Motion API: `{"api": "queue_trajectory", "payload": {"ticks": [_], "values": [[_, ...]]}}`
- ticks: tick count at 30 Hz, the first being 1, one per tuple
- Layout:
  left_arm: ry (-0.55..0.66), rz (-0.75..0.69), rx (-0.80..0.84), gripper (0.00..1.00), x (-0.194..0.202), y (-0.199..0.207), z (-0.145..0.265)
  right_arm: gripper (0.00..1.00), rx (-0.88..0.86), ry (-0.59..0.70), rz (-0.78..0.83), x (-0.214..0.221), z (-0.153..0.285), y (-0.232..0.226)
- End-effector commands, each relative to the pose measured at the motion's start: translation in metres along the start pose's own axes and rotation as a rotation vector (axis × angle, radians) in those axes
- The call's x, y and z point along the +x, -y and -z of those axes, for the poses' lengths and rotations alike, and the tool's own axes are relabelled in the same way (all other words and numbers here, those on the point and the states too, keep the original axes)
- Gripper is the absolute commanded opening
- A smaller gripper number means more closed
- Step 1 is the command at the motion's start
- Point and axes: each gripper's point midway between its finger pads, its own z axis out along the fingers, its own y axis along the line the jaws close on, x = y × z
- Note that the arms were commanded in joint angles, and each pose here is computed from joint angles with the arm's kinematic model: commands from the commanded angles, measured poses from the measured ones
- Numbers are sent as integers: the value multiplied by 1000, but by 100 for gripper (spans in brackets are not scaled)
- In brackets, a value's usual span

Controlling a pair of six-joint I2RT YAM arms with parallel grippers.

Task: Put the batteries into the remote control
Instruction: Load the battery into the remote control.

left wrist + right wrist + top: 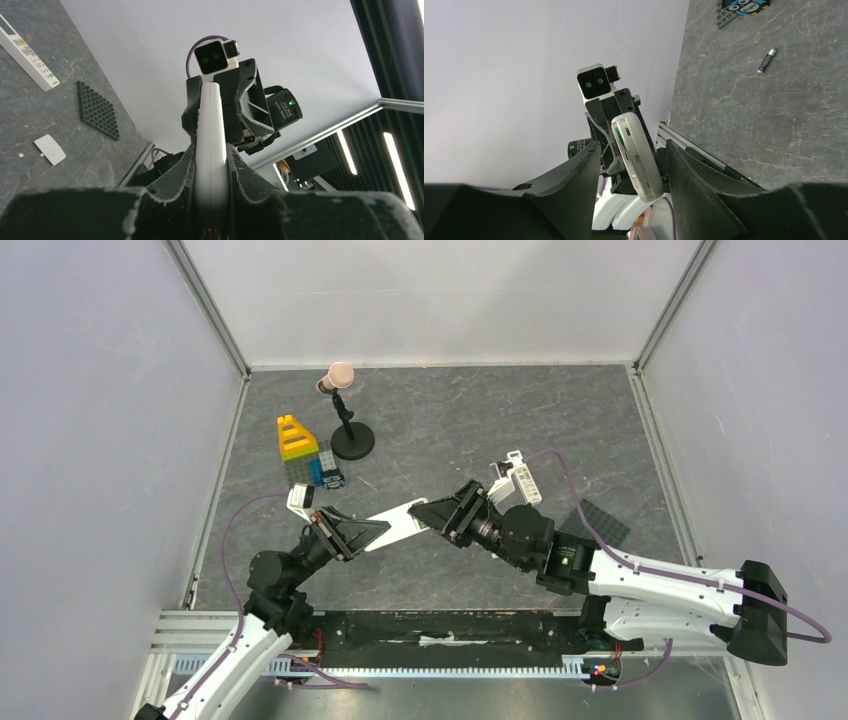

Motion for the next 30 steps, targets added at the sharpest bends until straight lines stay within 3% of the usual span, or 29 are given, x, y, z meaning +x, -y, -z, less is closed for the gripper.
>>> {"api": "queue_trajectory", "payload": {"ticks": [1,11,30], "values": [[-23,-109,74,2,1,24,0,52,-41,57,-45,-12,1,-11],[-34,-206,85,2,3,24,3,48,-37,47,-100,-9,2,-6],[39,-174,108,2,-6,29,6,18,-109,-23,-147,6,6,-4]]}}
